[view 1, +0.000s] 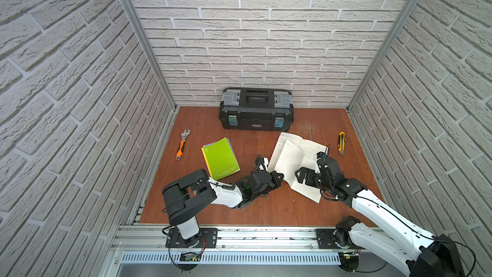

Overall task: Close the notebook
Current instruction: Close the notebook at the center of the board.

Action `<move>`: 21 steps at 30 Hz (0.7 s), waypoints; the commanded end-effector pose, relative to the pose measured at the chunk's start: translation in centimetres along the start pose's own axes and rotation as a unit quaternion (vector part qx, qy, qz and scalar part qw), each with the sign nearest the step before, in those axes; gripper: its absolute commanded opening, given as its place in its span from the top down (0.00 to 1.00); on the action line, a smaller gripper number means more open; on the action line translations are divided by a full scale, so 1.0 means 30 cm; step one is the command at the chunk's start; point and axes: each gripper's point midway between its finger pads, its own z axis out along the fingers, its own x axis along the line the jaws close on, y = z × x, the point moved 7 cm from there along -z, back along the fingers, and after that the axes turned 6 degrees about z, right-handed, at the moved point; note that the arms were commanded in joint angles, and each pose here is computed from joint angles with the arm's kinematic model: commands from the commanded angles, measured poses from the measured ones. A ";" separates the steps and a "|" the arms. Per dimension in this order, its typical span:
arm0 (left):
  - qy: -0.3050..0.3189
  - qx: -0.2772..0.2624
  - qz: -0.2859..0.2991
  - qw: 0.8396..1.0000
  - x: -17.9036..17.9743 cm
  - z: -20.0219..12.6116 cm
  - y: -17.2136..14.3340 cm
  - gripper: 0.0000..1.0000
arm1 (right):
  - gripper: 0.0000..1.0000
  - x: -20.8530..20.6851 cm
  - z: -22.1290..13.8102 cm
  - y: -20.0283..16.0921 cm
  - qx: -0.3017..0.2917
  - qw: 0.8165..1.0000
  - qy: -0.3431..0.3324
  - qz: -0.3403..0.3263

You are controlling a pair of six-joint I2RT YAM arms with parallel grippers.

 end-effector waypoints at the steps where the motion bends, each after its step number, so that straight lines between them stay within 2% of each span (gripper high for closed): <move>1: -0.026 -0.010 0.008 1.000 -0.050 -0.014 0.017 1.00 | 0.00 -0.008 0.004 0.002 -0.003 1.000 -0.005 -0.006; 6: -0.026 -0.012 0.044 0.999 -0.101 -0.034 0.042 1.00 | 0.00 -0.007 -0.006 0.009 -0.011 1.000 -0.005 -0.007; 13: 0.025 -0.040 0.150 0.987 -0.168 -0.132 0.116 1.00 | 0.00 -0.001 -0.002 0.018 -0.011 1.000 -0.005 -0.009; 21: 0.089 -0.050 0.204 0.974 -0.139 -0.189 0.145 1.00 | 0.00 0.010 0.007 0.024 -0.010 1.000 0.003 -0.007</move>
